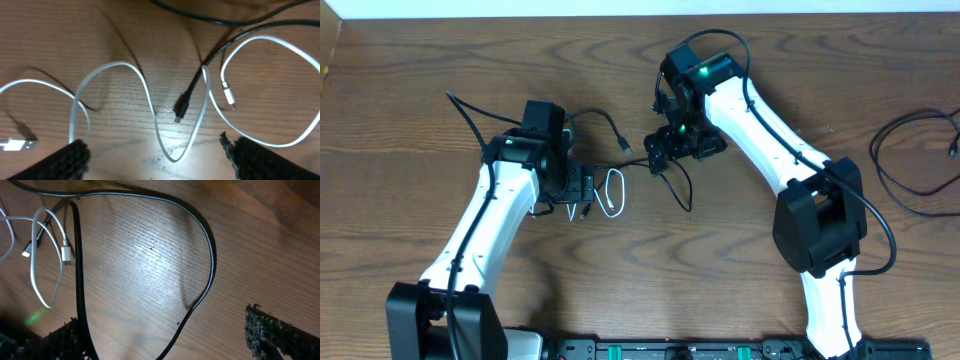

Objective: Untangle cables

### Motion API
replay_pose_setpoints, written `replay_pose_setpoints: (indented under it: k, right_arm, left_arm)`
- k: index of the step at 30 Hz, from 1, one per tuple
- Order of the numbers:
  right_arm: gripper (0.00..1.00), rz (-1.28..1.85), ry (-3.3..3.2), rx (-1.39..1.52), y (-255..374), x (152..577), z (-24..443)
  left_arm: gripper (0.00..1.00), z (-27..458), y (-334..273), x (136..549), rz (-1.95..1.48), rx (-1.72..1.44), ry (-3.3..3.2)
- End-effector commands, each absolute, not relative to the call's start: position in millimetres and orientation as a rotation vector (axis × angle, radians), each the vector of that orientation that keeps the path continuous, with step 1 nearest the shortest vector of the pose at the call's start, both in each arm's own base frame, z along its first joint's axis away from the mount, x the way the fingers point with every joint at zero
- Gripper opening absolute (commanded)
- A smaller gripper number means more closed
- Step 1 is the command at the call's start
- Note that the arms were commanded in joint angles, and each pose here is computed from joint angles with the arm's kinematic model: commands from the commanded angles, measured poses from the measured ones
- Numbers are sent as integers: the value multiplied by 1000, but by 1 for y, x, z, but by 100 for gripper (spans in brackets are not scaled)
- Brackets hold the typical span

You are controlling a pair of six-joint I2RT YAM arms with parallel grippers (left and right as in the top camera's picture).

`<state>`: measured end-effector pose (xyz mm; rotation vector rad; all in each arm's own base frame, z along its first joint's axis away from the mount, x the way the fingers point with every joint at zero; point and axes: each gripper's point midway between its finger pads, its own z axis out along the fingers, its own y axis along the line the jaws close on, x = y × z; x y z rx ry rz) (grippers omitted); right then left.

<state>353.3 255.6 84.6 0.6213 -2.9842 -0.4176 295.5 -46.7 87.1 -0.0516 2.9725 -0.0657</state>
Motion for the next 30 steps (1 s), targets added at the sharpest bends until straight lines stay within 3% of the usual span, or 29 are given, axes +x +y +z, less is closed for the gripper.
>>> replay_pose_setpoints:
  k: [1,13,23,30]
  right_arm:
    - [99,-411,-2967,649,258,350,80]
    - [99,-409,-2965,648,258,350,80]
    - [99,-408,-2965,647,257,350,80]
    - [99,-409,-2966,648,258,350,80]
  left_arm:
    - [99,88,-35,292,34,-88,2970]
    - [100,81,-15,290,207,-124,2981]
    - [99,42,-46,282,-31,-109,3147]
    - [86,31,-50,280,-57,-110,3183]
